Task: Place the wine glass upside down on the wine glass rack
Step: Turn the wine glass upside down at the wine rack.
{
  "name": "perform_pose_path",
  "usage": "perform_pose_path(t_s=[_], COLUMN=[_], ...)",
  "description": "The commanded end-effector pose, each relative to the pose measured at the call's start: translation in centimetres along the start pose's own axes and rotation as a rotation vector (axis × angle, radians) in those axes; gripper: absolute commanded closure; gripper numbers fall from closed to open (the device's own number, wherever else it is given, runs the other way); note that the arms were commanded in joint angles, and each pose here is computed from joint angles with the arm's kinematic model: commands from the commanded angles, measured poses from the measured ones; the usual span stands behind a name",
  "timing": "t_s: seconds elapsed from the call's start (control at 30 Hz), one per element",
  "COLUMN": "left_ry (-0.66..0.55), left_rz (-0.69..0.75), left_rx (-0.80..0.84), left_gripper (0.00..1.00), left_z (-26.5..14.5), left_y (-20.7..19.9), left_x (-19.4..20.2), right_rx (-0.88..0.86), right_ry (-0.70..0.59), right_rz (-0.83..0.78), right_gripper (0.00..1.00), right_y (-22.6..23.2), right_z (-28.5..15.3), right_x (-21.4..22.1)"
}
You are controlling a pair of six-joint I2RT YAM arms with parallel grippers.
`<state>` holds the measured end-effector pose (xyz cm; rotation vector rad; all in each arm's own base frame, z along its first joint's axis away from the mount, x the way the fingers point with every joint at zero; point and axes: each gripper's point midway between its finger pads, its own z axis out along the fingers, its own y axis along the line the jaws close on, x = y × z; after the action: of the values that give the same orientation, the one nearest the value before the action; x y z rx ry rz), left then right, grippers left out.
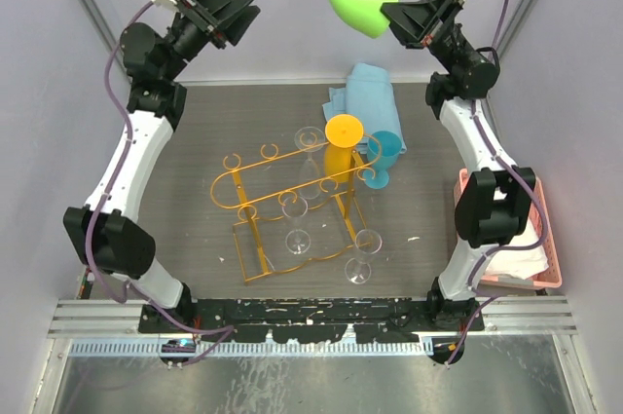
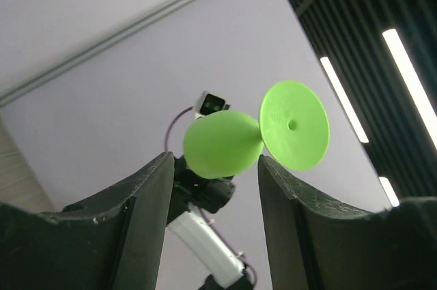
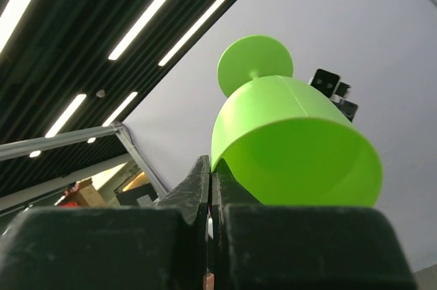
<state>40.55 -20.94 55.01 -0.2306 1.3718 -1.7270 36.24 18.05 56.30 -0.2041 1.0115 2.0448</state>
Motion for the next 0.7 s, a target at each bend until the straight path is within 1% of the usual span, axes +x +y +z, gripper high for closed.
perform_pose_path(t_s=[0.0,0.17,0.37,0.53,0.67], left_ry=[0.044,0.032,0.019,0.027,0.065], left_rz=[-0.106,-0.194,-0.318,-0.421,-0.479], left_rx=[0.312,0.358,0.487,0.571,0.618], left_gripper=[0.46,0.46,0.49,0.50,0.50], left_z=[-1.1,-1.2,-1.8,-2.1,-1.9], left_y=[-6.6,-6.3,-7.2,-7.5,-8.1], left_x=[0.1,-0.4,-0.9,-0.5,0.6], right_rx=[-0.225,-0.257,-0.295,-0.291,-0.294], right_ry=[0.074,0.101,0.123,0.152,0.169], right_rz=[-0.089,-0.097,-0.062,-0.057,-0.041], right_gripper=[0.99,0.99,0.99,0.99,0.99], right_y=[7.1,7.4,6.9,6.0,5.3], right_z=[0.7,1.0,1.7,2.7,3.3], right_x=[1.4,1.4,1.9,2.7,3.2])
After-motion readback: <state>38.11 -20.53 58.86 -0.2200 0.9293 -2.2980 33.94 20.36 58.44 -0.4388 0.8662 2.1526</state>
